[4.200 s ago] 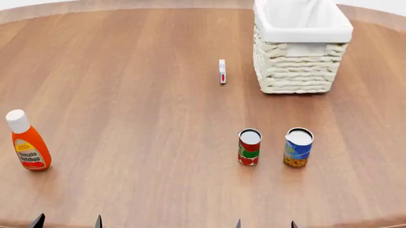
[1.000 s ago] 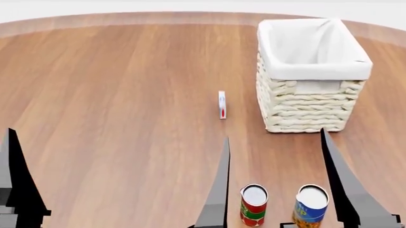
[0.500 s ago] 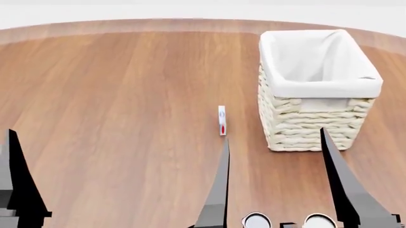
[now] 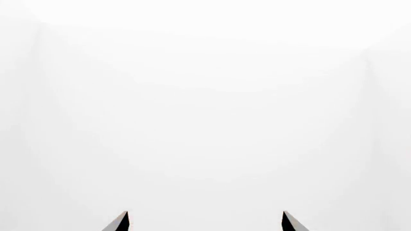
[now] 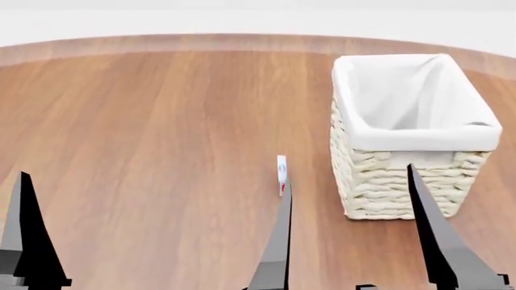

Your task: Pick up the alphabet soup and the cream cheese box, and put them in the basket.

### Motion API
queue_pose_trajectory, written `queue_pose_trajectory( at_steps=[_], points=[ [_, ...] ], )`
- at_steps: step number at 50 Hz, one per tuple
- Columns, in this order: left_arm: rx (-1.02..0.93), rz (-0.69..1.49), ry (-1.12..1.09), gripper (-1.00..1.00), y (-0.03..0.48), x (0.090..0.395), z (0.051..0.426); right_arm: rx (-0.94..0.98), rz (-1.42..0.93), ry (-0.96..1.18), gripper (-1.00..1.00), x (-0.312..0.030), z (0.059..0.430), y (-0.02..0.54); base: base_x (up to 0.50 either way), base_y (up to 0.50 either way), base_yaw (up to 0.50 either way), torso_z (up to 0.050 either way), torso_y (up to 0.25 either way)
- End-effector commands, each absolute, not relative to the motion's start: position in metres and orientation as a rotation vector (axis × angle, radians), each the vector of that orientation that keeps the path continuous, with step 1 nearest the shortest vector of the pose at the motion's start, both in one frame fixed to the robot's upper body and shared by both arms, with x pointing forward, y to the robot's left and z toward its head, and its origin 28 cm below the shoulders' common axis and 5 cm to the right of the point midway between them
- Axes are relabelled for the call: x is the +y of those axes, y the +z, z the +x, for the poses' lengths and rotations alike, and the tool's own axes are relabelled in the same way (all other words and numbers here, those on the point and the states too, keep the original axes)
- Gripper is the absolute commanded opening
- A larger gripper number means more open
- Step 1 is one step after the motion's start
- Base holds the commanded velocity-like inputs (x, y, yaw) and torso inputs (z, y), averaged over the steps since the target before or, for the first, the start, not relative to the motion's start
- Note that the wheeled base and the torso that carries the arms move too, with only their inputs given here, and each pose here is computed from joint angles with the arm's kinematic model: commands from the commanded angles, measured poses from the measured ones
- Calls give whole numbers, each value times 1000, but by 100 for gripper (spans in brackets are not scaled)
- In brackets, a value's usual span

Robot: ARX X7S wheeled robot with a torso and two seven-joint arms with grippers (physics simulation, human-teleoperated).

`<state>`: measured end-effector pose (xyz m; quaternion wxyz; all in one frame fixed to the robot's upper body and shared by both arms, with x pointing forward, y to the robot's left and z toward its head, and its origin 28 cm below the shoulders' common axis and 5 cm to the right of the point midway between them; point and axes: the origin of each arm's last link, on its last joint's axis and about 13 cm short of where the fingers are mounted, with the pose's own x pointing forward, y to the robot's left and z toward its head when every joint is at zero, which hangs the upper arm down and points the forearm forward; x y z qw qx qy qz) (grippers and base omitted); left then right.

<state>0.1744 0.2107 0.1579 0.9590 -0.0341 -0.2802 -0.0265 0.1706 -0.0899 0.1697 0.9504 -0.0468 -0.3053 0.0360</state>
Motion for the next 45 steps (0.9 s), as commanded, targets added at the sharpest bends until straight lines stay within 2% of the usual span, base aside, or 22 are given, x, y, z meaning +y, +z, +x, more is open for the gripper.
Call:
queue_pose_trajectory(
  at_steps=[1, 45],
  points=[
    [-569, -70, -55, 100, 158, 211, 175, -623, -94, 77, 100, -90, 171, 170, 207, 0, 0, 0, 0],
    [-565, -63, -58, 100, 156, 210, 175, -621, -90, 78, 100, -90, 171, 168, 217, 0, 0, 0, 0]
  ],
)
